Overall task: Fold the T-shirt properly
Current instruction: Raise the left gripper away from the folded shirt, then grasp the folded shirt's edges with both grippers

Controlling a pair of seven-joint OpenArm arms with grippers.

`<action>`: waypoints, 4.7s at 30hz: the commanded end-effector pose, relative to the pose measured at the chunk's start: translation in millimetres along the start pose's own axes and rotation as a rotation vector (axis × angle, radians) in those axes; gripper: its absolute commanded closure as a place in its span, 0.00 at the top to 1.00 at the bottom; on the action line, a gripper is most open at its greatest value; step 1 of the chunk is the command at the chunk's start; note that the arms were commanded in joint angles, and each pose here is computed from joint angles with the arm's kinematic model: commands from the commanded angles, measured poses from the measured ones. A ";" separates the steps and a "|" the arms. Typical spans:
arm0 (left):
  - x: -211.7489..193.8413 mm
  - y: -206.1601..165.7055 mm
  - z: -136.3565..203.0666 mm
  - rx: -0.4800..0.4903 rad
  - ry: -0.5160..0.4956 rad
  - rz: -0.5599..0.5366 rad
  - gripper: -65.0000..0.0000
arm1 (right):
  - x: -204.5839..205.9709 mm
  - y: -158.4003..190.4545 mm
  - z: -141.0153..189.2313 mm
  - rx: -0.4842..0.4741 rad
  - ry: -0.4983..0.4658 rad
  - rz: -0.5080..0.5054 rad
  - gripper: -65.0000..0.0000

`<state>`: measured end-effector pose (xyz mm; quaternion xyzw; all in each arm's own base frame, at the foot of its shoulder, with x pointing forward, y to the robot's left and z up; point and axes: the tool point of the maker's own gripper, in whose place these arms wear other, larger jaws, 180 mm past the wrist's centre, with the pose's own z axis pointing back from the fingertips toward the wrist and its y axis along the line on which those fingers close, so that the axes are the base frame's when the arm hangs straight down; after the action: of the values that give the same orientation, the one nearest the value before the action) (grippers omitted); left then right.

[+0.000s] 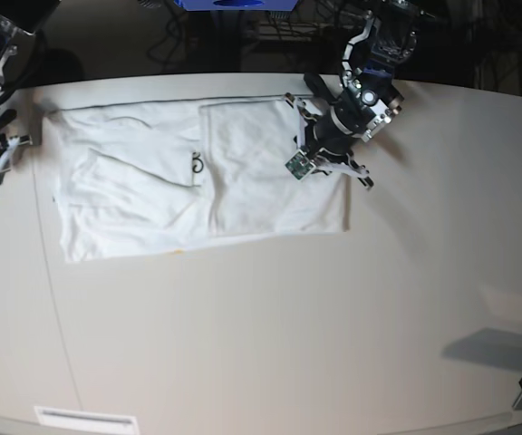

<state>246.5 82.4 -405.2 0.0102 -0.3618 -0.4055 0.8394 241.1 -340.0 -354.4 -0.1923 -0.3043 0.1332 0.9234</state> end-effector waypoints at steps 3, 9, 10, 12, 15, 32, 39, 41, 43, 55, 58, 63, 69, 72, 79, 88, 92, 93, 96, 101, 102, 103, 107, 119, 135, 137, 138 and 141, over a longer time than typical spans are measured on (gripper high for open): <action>-3.0 18.3 0.9 0.049 0.033 -0.027 0.00 | 14.2 -13.0 4.6 -0.036 -0.047 0.004 0.32; 6.8 25.6 -1.7 0.061 0.015 -0.039 0.00 | 16.6 -13.8 6.5 -0.042 -0.054 0.006 0.32; 8.2 26.0 -1.6 0.062 0.011 -0.038 0.00 | 17.4 -14.1 7.1 -0.043 -0.056 0.007 0.32; 9.5 26.0 -1.3 0.063 0.008 -0.038 0.00 | 18.2 -14.5 7.7 -0.045 -0.058 0.008 0.32; 20.5 30.3 5.7 0.081 -0.026 -0.040 0.00 | 18.2 -14.5 7.7 -0.045 -0.058 0.008 0.32; -47.1 149.5 89.0 0.463 0.187 0.139 0.00 | 14.4 1.2 5.2 -0.013 -0.058 -0.019 0.32; -78.8 148.7 87.4 0.449 0.264 0.171 0.00 | 17.7 7.8 4.5 -0.001 -0.067 -0.028 0.32; -83.1 146.9 85.7 0.442 0.275 0.176 0.00 | 18.5 10.2 4.1 0.004 -0.069 -0.032 0.32; -88.6 144.2 85.0 0.434 0.290 0.176 0.00 | 17.3 9.1 4.1 0.001 -0.066 -0.035 0.32; -135.4 111.8 49.4 0.292 0.392 0.169 0.00 | 24.2 6.7 3.8 -0.005 -0.074 -0.046 0.32; -133.7 107.4 45.7 0.281 0.371 0.169 0.00 | 19.3 1.7 2.6 -0.015 -0.005 -0.059 0.33; -130.0 100.2 41.6 0.260 0.363 0.159 0.00 | 29.5 8.9 4.8 0.076 -0.032 -0.123 0.52; -127.7 96.6 39.3 0.249 0.359 0.151 0.00 | 33.8 8.6 19.1 0.249 -0.088 -0.276 0.56; -127.1 96.7 39.4 0.249 0.357 0.151 0.00 | 35.8 6.8 25.0 0.364 -0.130 -0.363 0.56; -123.2 95.9 38.1 0.247 0.333 0.150 0.00 | 11.6 43.0 -2.0 0.707 -0.105 -0.641 0.56; -108.7 70.1 24.4 0.174 0.297 0.104 0.00 | 12.9 73.3 -12.7 0.865 -0.076 -0.724 0.62; -104.1 65.6 21.3 0.162 0.288 0.096 0.00 | 5.9 78.2 -15.0 0.863 -0.047 -0.725 0.62; -100.3 65.7 19.4 0.159 0.280 0.090 0.00 | 4.1 79.3 -15.2 0.862 -0.040 -0.723 0.62; -99.5 63.7 17.3 0.152 0.279 0.087 0.00 | 4.6 80.1 -14.6 0.866 -0.043 -0.725 0.62; -96.3 67.4 15.8 0.159 0.272 0.087 0.00 | 6.8 91.0 -14.3 0.888 -0.045 -0.738 0.62; -95.1 65.8 15.0 0.157 0.269 0.092 0.00 | 6.9 91.8 -14.2 0.890 -0.043 -0.736 0.62; -93.8 65.3 14.3 0.157 0.267 0.097 0.00 | 8.6 97.9 -14.0 0.905 -0.036 -0.722 0.62; -92.7 63.7 13.4 0.155 0.264 0.101 0.00 | 14.7 124.9 -12.6 0.967 -0.010 -0.677 0.62; -89.1 61.8 12.2 0.154 0.255 0.109 0.00 | 23.7 154.3 -7.9 1.027 -0.016 -0.682 0.61; -80.2 47.3 2.9 0.116 0.240 0.103 0.00 | 43.6 166.8 1.8 1.053 -0.067 -0.637 0.47; -79.7 47.9 2.7 0.117 0.238 0.103 0.00 | 43.6 166.8 1.8 1.053 -0.067 -0.637 0.34; -79.7 47.9 2.7 0.117 0.238 0.103 0.00 | 44.3 166.5 1.7 1.053 -0.069 -0.636 0.28; -78.2 48.3 2.2 0.117 0.234 0.106 0.00 | 46.7 165.7 1.2 1.053 -0.074 -0.636 0.13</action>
<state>266.7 174.8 -416.1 0.1139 -0.3313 -0.3219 0.8796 245.9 -169.9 -412.1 0.3960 -0.2541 -0.0160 0.8823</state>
